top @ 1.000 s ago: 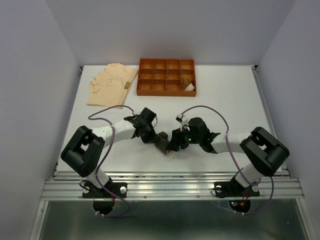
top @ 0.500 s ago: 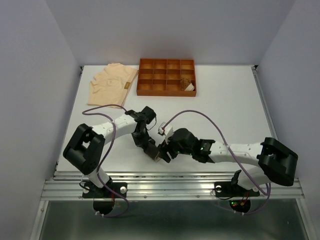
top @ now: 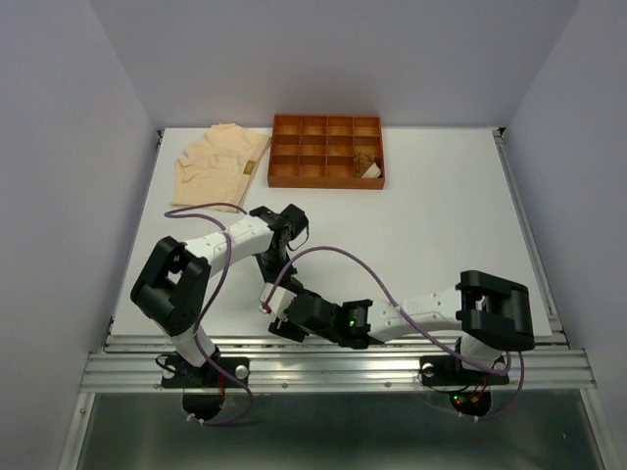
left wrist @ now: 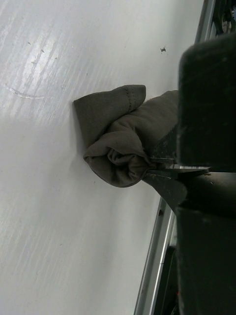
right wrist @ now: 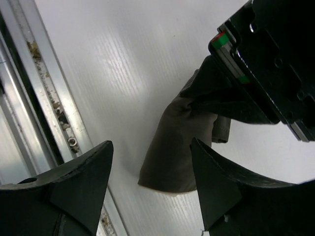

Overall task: Roll the underwear
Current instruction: Place the rolled underwear into the container

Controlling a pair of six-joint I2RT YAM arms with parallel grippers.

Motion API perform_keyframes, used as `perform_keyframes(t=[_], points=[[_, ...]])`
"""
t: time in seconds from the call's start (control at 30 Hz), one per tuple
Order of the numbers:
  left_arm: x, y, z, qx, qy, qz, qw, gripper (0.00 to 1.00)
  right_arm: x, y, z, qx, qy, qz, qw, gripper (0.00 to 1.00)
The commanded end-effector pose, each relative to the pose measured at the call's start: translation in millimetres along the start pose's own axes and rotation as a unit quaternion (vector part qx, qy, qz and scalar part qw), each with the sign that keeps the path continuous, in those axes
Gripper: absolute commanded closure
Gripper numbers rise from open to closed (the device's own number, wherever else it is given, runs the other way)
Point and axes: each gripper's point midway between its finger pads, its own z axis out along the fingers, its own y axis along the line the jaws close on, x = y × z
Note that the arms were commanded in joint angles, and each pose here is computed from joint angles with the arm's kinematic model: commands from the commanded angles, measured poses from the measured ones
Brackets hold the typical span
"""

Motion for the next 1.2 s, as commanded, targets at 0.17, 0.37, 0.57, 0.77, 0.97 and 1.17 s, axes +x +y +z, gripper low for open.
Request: perform_keyframes(t=[0.17, 0.37, 0.57, 0.77, 0.97, 1.17], points=[[7, 8, -6, -0.013, 0.014, 0.002, 1.000, 1.00, 0, -9, 24, 0.051, 0.026, -0.030, 0.998, 0.32], [7, 8, -4, -0.011, 0.015, 0.005, 1.000, 1.00, 41, -11, 32, 0.086, 0.101, -0.049, 0.990, 0.35], [12, 4, -3, 0.000, 0.030, 0.011, 0.999, 1.00, 75, -19, 32, 0.121, 0.161, -0.071, 0.977, 0.63], [-4, -6, -14, 0.027, 0.000, 0.006, 1.000, 0.80, 89, -26, 24, 0.147, 0.171, -0.050, 0.973, 0.99], [-61, -12, -46, 0.054, -0.100, -0.032, 0.993, 0.55, 84, -54, 15, 0.134, 0.140, 0.096, 0.976, 0.99], [-138, -6, -95, 0.121, -0.206, -0.097, 0.966, 0.52, 35, -109, -4, 0.129, 0.033, 0.199, 0.971, 0.99]])
